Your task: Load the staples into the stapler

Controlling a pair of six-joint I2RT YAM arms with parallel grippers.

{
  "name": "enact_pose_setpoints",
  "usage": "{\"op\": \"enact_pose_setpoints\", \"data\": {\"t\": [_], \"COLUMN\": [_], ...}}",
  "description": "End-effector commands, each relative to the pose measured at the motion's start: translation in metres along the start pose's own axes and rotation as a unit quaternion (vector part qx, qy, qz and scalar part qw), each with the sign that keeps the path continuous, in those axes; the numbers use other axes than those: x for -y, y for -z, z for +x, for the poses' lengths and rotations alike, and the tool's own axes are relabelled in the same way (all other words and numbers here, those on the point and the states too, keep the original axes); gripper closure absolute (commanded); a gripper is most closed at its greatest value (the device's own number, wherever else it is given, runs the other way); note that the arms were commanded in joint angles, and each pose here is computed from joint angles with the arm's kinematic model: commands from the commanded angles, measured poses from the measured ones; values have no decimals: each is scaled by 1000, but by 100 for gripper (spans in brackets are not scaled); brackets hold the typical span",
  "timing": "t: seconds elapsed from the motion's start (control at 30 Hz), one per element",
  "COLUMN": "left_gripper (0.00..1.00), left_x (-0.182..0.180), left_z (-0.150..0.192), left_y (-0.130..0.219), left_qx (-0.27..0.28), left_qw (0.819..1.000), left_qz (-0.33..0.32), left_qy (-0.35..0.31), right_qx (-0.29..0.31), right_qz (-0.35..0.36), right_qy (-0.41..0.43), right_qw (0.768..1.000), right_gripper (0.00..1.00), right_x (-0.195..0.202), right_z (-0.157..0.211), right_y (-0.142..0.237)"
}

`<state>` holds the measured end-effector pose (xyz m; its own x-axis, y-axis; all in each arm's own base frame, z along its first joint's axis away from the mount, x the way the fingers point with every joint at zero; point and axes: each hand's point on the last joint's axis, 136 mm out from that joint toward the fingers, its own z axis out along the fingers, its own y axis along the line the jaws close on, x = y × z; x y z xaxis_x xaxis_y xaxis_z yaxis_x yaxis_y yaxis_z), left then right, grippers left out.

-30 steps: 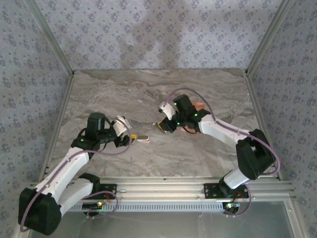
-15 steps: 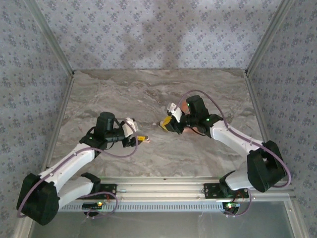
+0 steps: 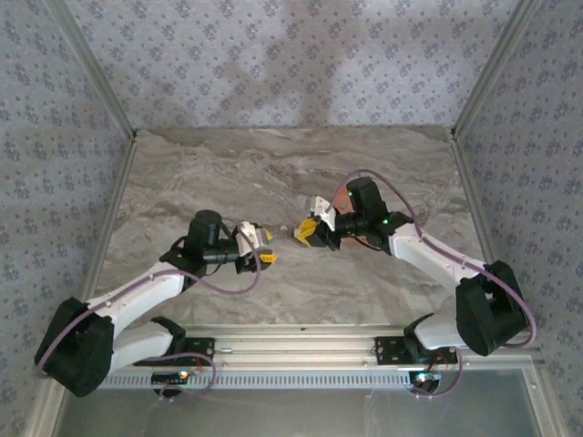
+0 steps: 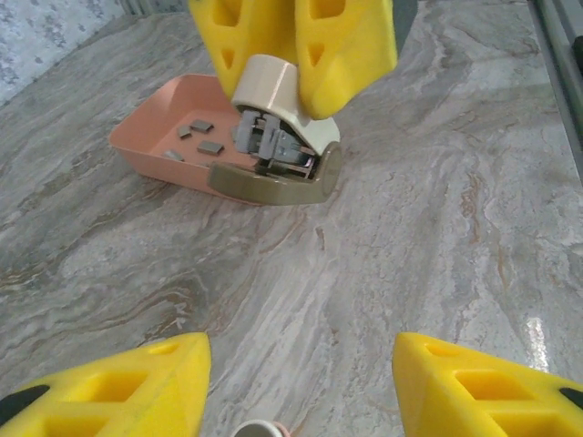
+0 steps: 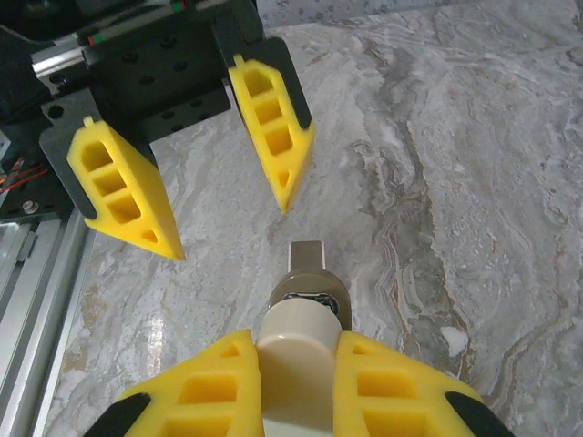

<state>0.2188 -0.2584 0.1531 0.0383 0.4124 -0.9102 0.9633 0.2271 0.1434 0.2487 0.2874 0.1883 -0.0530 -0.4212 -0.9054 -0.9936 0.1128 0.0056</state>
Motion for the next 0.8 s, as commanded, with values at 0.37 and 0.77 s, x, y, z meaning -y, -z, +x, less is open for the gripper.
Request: {"op": "enact_pose_setpoints", "data": {"t": [0.37, 0.77], "left_gripper": [51, 62], "left_x": [-9, -16], "left_z": [-41, -35], "left_y": [-27, -30], "left_qx": [49, 23], "left_qw": [998, 999], "left_qz": [22, 4], "left_qy": [-20, -33], "right_qx": [-1, 2], "right_qz": [-66, -82], "right_qy": [50, 66], "right_qw": [997, 994], "right_gripper": [95, 100], "right_x": [-20, -28], "right_z": [-4, -8], "right_y": [-5, -3]}}
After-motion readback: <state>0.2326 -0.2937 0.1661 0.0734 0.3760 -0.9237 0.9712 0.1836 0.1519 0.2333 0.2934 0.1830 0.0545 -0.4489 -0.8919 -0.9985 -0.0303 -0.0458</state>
